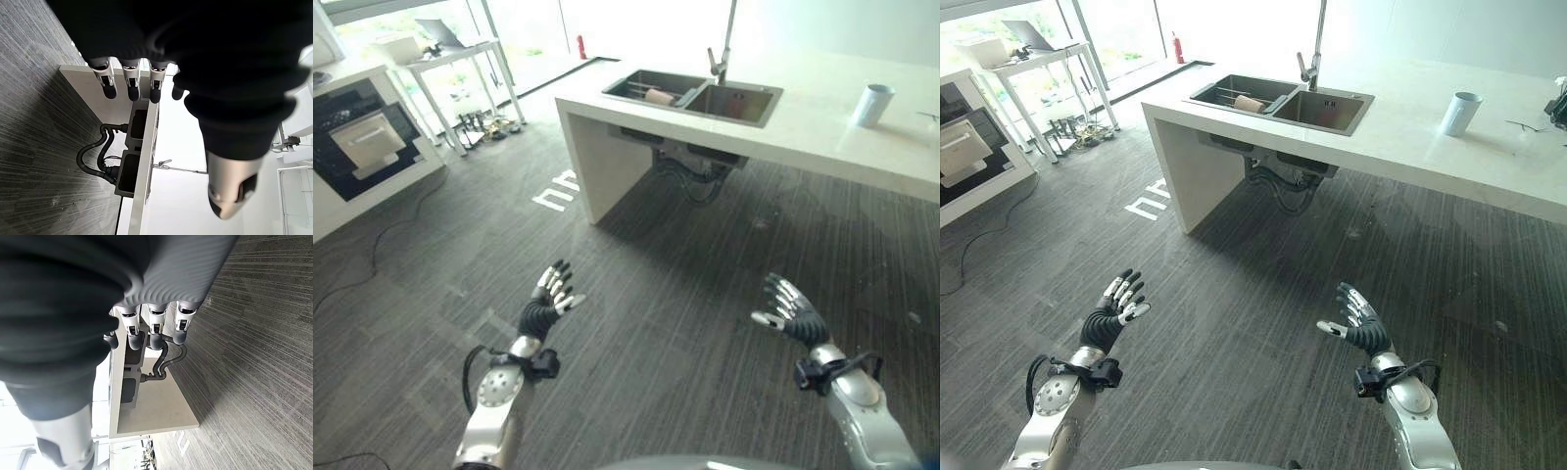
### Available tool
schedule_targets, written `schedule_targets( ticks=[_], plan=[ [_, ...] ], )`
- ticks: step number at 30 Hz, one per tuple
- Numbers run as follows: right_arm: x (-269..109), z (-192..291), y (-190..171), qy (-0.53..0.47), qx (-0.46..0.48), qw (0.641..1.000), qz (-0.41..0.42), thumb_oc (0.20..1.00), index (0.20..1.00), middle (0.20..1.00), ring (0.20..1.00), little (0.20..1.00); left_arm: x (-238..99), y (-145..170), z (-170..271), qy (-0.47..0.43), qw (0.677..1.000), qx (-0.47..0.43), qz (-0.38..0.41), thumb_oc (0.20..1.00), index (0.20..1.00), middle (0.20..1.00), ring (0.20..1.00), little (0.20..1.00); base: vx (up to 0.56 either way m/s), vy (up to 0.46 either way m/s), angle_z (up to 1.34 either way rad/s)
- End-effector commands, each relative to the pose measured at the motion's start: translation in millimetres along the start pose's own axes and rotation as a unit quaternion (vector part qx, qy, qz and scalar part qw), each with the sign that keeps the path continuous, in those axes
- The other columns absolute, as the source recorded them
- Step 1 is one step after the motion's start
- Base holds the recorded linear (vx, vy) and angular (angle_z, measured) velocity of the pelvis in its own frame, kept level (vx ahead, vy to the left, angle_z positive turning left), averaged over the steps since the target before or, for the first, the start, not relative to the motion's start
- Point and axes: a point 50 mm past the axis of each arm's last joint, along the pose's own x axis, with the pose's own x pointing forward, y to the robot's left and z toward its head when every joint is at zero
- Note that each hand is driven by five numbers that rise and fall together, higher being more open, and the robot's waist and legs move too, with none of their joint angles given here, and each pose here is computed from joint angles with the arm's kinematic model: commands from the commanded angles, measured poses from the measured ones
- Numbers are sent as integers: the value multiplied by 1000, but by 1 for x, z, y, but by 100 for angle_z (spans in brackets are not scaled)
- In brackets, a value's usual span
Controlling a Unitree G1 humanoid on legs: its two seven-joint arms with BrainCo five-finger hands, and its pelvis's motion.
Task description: Place the dishes in the dishwasher.
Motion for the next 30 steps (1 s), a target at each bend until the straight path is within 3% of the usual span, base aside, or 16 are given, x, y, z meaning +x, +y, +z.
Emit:
schedule_targets(
  ticks=[1, 14, 30],
  plan=[
    [14, 36, -1, -92, -19, 996, 11, 1000, 1000, 1000, 1000, 1000, 15, 6, 32, -79, 996, 24, -25, 1000, 1000, 1000, 1000, 1000, 0, 0, 0],
    [13, 59, 7, -150, -19, 988, 32, 1000, 1000, 1000, 1000, 1000, 18, -3, 58, -149, 988, -3, -46, 1000, 1000, 1000, 1000, 1000, 10, -68, 0],
    [8, 58, 10, -149, -52, 983, 90, 1000, 1000, 1000, 1000, 1000, 7, 6, 60, -171, 985, -35, -11, 1000, 1000, 1000, 1000, 1000, 41, -106, 4]
  ],
)
